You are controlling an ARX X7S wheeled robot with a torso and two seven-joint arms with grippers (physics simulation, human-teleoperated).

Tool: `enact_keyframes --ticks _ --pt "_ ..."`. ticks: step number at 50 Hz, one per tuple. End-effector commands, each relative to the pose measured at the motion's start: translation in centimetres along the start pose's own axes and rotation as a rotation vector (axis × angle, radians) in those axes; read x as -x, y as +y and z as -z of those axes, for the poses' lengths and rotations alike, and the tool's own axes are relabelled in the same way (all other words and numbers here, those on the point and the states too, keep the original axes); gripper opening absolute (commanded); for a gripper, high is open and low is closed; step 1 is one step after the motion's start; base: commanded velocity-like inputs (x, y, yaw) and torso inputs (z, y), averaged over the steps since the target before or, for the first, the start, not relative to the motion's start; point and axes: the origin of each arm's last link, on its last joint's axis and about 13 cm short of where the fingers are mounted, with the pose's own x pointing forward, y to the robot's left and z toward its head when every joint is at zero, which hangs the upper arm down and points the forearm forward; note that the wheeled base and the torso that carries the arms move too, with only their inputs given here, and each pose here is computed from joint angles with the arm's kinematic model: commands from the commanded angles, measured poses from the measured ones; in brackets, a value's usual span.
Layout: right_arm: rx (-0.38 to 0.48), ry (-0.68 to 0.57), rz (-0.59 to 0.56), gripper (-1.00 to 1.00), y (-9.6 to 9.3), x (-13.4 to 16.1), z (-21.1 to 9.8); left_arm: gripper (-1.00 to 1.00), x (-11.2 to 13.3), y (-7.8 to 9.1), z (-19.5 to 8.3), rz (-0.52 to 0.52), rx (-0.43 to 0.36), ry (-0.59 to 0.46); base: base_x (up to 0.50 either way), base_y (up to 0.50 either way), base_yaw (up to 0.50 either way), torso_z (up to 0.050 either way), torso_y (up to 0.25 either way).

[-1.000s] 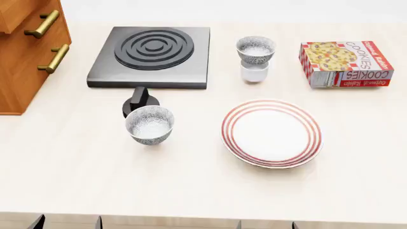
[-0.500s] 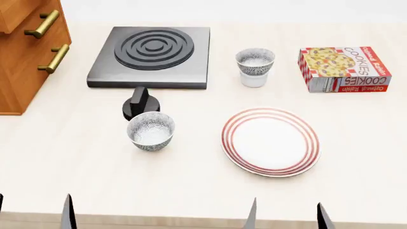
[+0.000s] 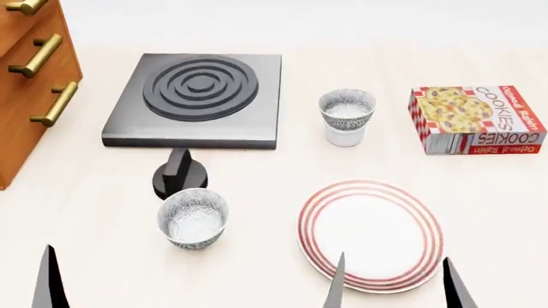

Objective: Pick the akita bowl on the ramekin and place it on the plate.

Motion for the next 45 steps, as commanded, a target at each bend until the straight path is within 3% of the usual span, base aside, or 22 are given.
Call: enact_keyframes --ticks 1,6,8,31,32,33,36,45 --pt "0.035 0.0 -0.007 1.0 0.2 0.1 -0.3 1.0 0.2 -0.2 -0.3 0.01 0.02 0.002 0.5 0.0 0.0 0.0 0.0" --pt "0.04 0.0 -0.007 1.0 0.2 0.1 -0.3 1.0 0.0 -0.2 -0.1 0.004 0.006 0.029 0.5 0.0 0.0 0.0 0.0" --pt "0.041 0.001 -0.008 1.0 0.2 0.2 0.3 1.0 0.2 -0.1 -0.4 0.022 0.055 0.017 0.5 0.0 0.0 0.016 0.0" --pt "0.038 0.003 -0.018 1.0 0.3 0.2 -0.2 1.0 0.2 -0.1 -0.5 0.019 0.041 0.017 0.5 0.0 0.0 0.05 0.0" --pt "0.033 0.003 -0.017 1.0 0.3 0.3 0.3 1.0 0.2 -0.1 -0.4 0.018 0.04 0.017 0.5 0.0 0.0 0.05 0.0" --pt "-0.08 -0.072 -0.048 1.0 0.4 0.3 -0.2 1.0 0.2 -0.1 -0.4 0.018 0.039 0.017 0.5 0.0 0.0 0.05 0.0" --pt "-0.025 -0.057 -0.062 1.0 0.4 0.5 -0.5 1.0 0.2 -0.1 -0.5 0.018 0.038 0.018 0.0 0.0 0.0 0.05 0.0" --pt "-0.027 -0.057 -0.06 1.0 0.4 0.7 0.3 1.0 0.2 -0.1 -0.5 0.019 0.032 0.018 0.0 0.0 0.0 0.05 0.0"
